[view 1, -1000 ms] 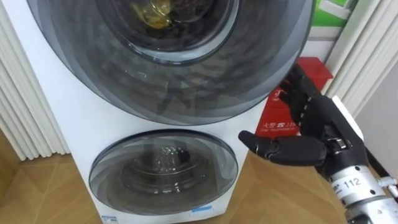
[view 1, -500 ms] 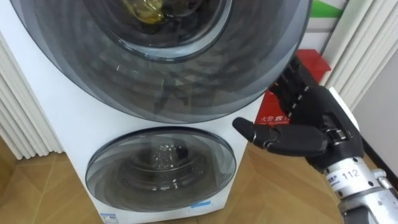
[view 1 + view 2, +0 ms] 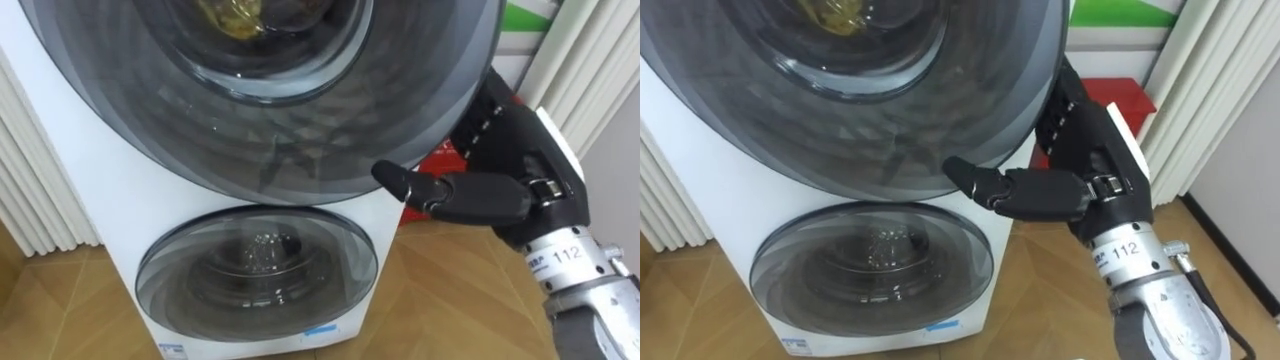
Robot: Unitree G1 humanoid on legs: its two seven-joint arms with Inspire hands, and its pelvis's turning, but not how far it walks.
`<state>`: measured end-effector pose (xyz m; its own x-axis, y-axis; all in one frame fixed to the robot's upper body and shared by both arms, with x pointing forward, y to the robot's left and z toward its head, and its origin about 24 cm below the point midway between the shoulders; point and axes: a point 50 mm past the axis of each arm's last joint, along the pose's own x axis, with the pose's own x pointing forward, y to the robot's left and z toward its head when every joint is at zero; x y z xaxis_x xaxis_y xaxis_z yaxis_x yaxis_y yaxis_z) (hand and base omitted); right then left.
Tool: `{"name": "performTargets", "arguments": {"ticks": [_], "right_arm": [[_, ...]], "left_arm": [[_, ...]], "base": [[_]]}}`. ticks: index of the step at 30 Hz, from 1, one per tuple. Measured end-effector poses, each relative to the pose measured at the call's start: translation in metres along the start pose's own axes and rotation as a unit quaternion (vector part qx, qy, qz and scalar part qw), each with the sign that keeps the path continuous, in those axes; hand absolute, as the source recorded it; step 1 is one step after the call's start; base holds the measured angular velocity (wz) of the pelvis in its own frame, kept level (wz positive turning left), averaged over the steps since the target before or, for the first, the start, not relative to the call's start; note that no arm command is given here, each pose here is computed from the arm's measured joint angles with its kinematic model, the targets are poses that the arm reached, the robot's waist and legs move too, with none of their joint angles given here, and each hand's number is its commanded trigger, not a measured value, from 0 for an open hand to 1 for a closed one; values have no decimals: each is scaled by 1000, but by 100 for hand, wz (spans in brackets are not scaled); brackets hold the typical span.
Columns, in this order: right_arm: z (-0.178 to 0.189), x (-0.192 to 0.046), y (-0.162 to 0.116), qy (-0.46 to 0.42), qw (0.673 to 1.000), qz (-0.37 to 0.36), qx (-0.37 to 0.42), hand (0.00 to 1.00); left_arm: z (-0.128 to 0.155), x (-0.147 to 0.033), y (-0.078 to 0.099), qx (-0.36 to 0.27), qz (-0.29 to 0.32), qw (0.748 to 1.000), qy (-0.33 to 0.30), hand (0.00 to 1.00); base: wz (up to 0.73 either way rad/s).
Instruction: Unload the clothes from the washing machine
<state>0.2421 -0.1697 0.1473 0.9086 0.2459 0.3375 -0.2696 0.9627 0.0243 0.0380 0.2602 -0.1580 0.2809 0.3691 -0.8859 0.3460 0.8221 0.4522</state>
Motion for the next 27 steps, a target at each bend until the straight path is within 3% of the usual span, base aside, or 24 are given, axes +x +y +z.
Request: {"name": "performTargets", "arguments": {"ticks": [27], "right_arm": [[-4, 1, 25, 4, 998, 67, 19, 0]], "left_arm": [[9, 4, 12, 27, -1, 1000, -8, 0]], "base": [[-3]]}}
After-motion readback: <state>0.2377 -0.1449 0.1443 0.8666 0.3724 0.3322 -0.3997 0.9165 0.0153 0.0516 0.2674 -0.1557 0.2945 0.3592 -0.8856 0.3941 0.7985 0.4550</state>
